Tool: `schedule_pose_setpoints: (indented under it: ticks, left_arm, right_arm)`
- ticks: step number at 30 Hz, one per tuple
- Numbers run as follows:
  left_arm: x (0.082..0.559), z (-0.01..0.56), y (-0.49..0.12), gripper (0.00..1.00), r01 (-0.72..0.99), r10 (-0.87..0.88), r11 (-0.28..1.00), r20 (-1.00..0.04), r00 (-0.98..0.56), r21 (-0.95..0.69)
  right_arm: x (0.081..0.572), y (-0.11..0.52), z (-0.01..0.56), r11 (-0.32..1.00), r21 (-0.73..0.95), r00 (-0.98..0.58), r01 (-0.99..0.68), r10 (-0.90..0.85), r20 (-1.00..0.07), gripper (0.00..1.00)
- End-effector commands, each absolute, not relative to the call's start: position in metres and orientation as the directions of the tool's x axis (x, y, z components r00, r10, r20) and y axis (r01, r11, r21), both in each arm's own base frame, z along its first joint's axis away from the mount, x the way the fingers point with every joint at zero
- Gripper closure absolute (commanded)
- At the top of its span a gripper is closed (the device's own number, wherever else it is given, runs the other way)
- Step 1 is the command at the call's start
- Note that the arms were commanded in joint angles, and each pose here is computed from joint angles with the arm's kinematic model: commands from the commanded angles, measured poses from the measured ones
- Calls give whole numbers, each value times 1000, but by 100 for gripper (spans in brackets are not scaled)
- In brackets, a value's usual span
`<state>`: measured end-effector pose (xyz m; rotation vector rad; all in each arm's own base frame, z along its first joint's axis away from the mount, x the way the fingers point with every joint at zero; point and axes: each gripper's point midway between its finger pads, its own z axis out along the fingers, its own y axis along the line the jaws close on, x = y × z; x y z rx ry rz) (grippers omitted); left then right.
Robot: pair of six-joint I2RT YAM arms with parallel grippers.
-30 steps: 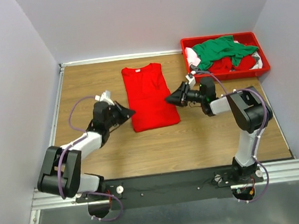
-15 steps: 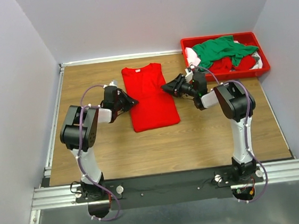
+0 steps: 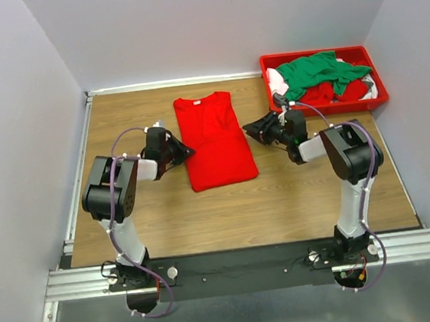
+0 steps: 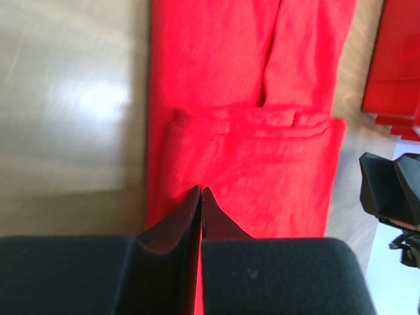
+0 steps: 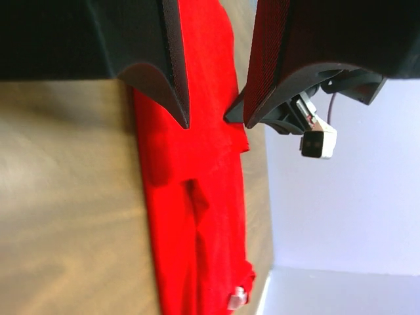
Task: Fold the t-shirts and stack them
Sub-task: Fold the tshirt
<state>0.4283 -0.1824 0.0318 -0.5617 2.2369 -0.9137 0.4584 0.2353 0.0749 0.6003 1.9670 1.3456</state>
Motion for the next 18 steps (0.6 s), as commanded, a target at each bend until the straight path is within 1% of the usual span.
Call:
schedule_pose_setpoints:
  ticks: [1,2,3,5,9,11,12,14,17,18]
  left_arm:
    - [401,29,-167,90,-170,-583,697,-413,-700,-696]
    - [389,22,-164,90,-174,-570,710,-412,-711,-682]
    - [387,30,-161,90,-164,-570,715,-431,-700,-680]
    - [373,24,-156,90,-178,-558,732,-430,-709,-657]
    - [362,31,-144,90,-168,-546,760,-477,-688,-628]
    - [365,52,-140,85,-144,-551,763,-518,-655,-630]
    - [366,52,-139,84,-148,-548,768,-520,-655,-624]
    - [369,74,-137,78,-128,-547,773,-550,-630,-622]
    - [370,106,-129,71,-103,-550,783,-606,-575,-613]
    - [369,113,-124,71,-106,-551,790,-623,-555,-604]
  right_arm:
    - [438,232,69,415,907,-672,69,691,-265,54]
    - [435,236,72,418,906,-682,60,680,-269,54]
    - [428,245,78,430,902,-698,35,657,-286,54]
    - [421,254,84,436,900,-710,14,638,-298,54]
    - [415,272,94,442,897,-708,-14,629,-320,54]
    - [416,287,91,436,900,-730,-20,609,-311,54]
    - [418,290,90,431,902,-734,-18,607,-305,54]
    - [423,292,77,441,897,-732,6,613,-297,54]
    - [437,289,69,455,890,-695,36,651,-305,54]
    - [440,288,63,454,889,-686,62,666,-293,54]
